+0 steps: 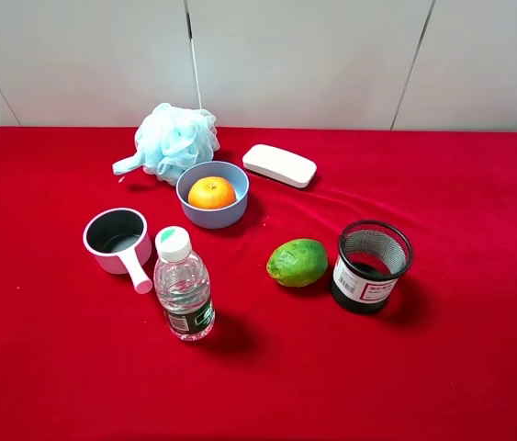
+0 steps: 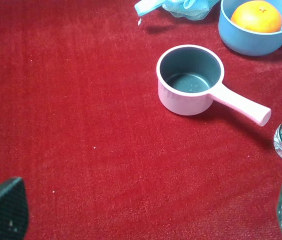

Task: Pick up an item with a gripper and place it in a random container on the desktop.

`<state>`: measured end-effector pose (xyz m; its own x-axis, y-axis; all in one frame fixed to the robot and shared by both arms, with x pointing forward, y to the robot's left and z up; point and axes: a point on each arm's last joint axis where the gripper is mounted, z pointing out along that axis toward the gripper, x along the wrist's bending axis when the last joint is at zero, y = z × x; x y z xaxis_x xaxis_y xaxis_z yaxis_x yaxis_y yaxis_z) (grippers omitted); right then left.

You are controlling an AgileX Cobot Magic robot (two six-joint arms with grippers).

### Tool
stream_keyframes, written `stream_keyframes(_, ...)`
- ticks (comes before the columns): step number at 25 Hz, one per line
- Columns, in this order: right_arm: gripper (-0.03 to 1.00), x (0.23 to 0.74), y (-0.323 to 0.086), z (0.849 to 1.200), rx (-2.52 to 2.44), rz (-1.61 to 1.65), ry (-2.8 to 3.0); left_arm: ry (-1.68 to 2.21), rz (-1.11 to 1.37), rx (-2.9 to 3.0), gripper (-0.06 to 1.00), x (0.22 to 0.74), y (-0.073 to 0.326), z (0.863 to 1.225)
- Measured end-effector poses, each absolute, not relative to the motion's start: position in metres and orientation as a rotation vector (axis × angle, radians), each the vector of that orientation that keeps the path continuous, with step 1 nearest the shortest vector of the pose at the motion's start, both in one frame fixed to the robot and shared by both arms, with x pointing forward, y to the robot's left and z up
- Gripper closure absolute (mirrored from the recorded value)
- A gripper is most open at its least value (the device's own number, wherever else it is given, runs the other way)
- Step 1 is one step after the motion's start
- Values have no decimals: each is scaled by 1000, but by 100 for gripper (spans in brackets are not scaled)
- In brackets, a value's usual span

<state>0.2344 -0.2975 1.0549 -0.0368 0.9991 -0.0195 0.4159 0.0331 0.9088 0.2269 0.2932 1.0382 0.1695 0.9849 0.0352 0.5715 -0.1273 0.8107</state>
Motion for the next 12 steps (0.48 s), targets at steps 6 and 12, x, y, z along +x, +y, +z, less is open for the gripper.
stream_keyframes(6, 28, 234, -297, 1055, 1481, 978, 1556, 1478, 796, 1786, -5, 227, 293, 1038)
stream_keyframes(12, 28, 234, -297, 1055, 1481, 978, 1556, 1478, 796, 1786, -5, 227, 293, 1038)
